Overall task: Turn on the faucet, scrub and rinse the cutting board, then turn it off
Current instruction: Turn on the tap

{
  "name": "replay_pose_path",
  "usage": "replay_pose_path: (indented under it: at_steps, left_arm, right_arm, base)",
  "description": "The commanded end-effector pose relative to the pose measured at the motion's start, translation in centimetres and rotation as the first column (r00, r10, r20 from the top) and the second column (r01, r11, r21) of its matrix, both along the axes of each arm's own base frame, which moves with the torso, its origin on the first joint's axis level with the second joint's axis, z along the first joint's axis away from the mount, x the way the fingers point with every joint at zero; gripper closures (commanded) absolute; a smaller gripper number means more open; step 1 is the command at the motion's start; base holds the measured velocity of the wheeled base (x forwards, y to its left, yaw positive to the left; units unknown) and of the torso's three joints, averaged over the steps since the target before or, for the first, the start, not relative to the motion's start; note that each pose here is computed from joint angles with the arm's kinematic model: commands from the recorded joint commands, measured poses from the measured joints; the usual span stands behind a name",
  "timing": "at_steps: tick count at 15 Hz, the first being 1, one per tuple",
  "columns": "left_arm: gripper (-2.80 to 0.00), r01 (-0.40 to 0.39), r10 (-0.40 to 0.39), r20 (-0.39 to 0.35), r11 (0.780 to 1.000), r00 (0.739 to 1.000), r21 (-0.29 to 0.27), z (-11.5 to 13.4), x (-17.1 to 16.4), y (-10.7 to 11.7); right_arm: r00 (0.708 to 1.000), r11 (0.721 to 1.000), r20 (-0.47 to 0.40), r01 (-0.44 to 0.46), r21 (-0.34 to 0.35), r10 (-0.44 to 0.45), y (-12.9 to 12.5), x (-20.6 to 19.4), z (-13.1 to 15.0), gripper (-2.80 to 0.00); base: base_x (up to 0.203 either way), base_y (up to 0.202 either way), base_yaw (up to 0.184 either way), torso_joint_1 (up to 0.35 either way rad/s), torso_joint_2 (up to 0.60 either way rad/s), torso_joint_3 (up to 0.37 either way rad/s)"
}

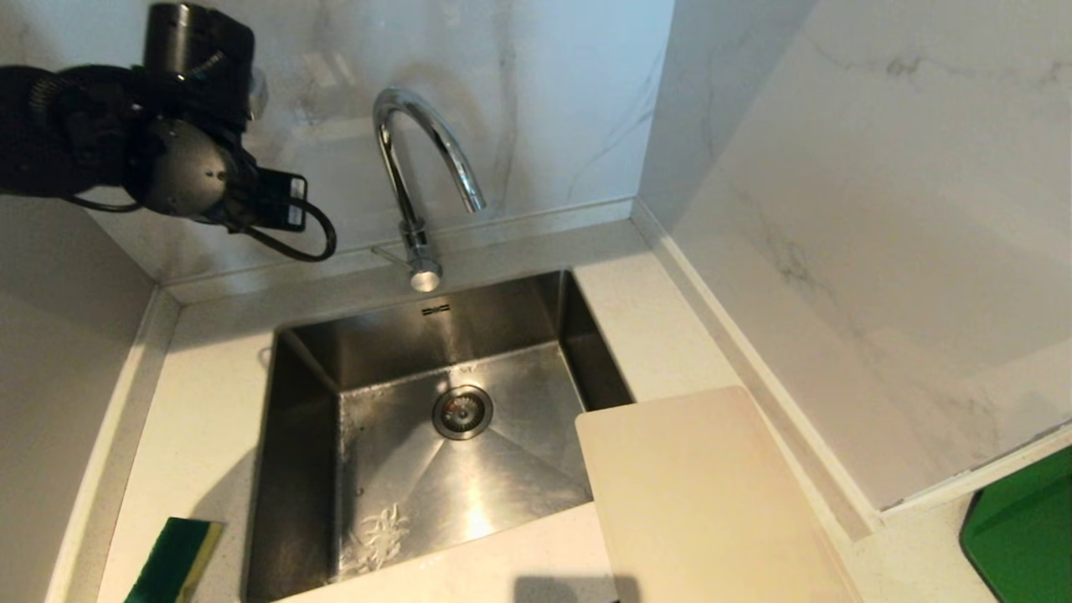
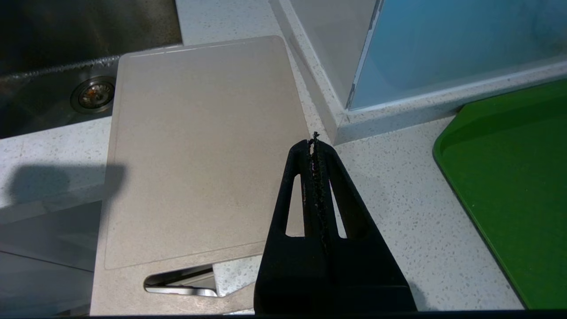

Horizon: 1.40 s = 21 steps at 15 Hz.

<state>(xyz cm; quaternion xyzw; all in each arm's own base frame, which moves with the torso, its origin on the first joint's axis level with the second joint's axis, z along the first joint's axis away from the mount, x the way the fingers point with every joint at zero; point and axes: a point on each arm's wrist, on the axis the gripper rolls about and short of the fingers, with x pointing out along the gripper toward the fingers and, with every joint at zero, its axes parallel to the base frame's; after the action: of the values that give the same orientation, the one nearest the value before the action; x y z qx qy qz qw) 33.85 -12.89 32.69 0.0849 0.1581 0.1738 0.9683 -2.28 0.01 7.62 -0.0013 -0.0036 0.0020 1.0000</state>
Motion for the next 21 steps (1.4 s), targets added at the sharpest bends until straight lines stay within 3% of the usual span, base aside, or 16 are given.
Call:
replay_pose_path:
  at_steps: [1,3,7,10,11,15,21]
  left_arm:
    - [0.00,-0.047,0.047,-0.093,0.999,0.995,0.003,-4.9,4.3,-0.4]
    - [0.00,-0.032,0.031,-0.020,0.997,0.999,-0.065,-5.6,5.9,-0.8]
    - [0.00,-0.024,0.030,0.036,0.988,0.999,-0.150,-5.9,6.2,-1.9]
    - [0.00,-0.032,0.046,0.081,0.985,0.996,-0.168,-5.8,6.6,-2.1]
    - [-2.80,-0.036,0.054,0.099,0.984,0.994,-0.174,-5.9,6.8,-2.3]
    - [-2.80,-0.014,0.038,0.118,0.980,0.992,-0.199,-6.2,6.6,-3.9]
    - [-2.80,-0.017,0.080,0.161,0.934,0.984,-0.358,-7.3,6.5,-6.0]
  right_arm:
    - [1.000,1.000,-0.001,0.001,0.000,-0.001,0.0,0.0,0.0,0.00]
    - [1.000,1.000,-0.001,0.001,0.000,-0.001,0.0,0.0,0.0,0.00]
    - [1.000,1.000,-0.001,-0.001,0.000,0.001,0.0,0.0,0.0,0.00]
    - [1.000,1.000,0.000,0.001,0.000,-0.001,0.0,0.0,0.0,0.00]
    - [1.000,1.000,-0.001,0.000,0.000,0.000,0.0,0.0,0.0,0.00]
    - [1.000,1.000,-0.001,-0.001,-0.001,0.001,0.0,0.0,0.0,0.00]
    - [1.000,1.000,0.000,-0.001,-0.001,0.001,0.0,0.0,0.0,0.00]
  base:
    - [0.000,0.000,0.000,0.000,0.00,0.000]
    - [0.000,0.000,0.000,0.000,0.00,0.000]
    - [0.000,0.000,0.000,0.000,0.00,0.000]
    - [0.000,0.000,0.000,0.000,0.00,0.000]
    - [0.000,0.000,0.000,0.000,0.00,0.000]
    - [0.000,0.000,0.000,0.000,0.00,0.000]
    - [0.000,0.000,0.000,0.000,0.00,0.000]
